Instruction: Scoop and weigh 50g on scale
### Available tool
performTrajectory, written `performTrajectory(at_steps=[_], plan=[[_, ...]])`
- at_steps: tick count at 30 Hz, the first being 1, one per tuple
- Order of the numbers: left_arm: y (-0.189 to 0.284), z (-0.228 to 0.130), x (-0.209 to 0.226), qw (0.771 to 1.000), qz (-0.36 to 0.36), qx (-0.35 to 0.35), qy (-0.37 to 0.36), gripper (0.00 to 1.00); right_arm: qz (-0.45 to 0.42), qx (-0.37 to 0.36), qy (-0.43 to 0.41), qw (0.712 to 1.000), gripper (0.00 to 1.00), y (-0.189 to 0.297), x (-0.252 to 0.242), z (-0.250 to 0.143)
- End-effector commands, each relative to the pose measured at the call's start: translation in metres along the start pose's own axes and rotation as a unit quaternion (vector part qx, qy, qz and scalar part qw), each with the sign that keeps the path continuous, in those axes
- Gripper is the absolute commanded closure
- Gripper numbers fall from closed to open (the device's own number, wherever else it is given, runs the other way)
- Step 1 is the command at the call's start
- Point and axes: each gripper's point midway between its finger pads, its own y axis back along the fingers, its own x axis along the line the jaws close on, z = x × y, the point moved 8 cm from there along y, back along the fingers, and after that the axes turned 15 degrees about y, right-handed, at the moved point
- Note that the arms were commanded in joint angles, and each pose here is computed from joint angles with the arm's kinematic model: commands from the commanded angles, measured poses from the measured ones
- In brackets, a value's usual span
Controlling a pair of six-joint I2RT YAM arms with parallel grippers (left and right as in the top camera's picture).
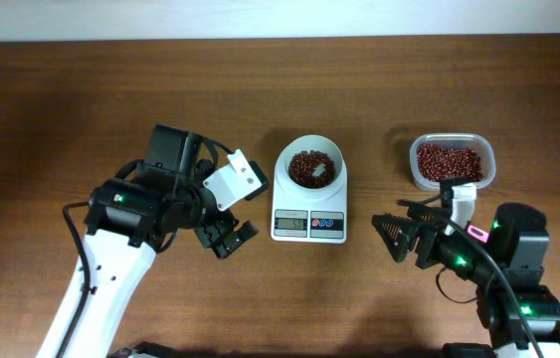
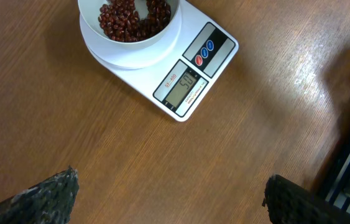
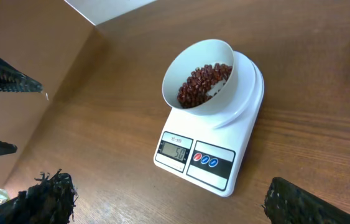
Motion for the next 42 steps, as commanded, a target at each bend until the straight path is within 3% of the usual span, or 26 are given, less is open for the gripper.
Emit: performTrajectory(at_steps=[1,4,19,27,42], plan=[[0.006,0.003,-0.002,1.000,-0.001,-0.013,-0.012,0.01,-0.007,0.014,-0.003,1.000,0.01,-0.004,-0.004,-0.001],[0.006,0.003,-0.002,1.000,-0.001,-0.013,-0.012,0.01,-0.044,0.034,-0.019,0.998,0.01,-0.010,-0.016,-0.006],[0.006,0.003,-0.002,1.000,-0.001,-0.013,-0.012,0.01,-0.090,-0.053,0.049,0.993,0.01,0.016,-0.001,0.014],[0.006,0.003,-0.002,1.000,-0.001,-0.013,-0.012,0.01,-0.098,-0.041,0.039,0.994,0.01,0.019,-0.001,0.008],[0.006,0.003,-0.002,1.000,-0.001,-0.013,-0.012,0.01,-0.106,-0.147,0.114,0.977,0.01,0.031,0.008,-0.038]])
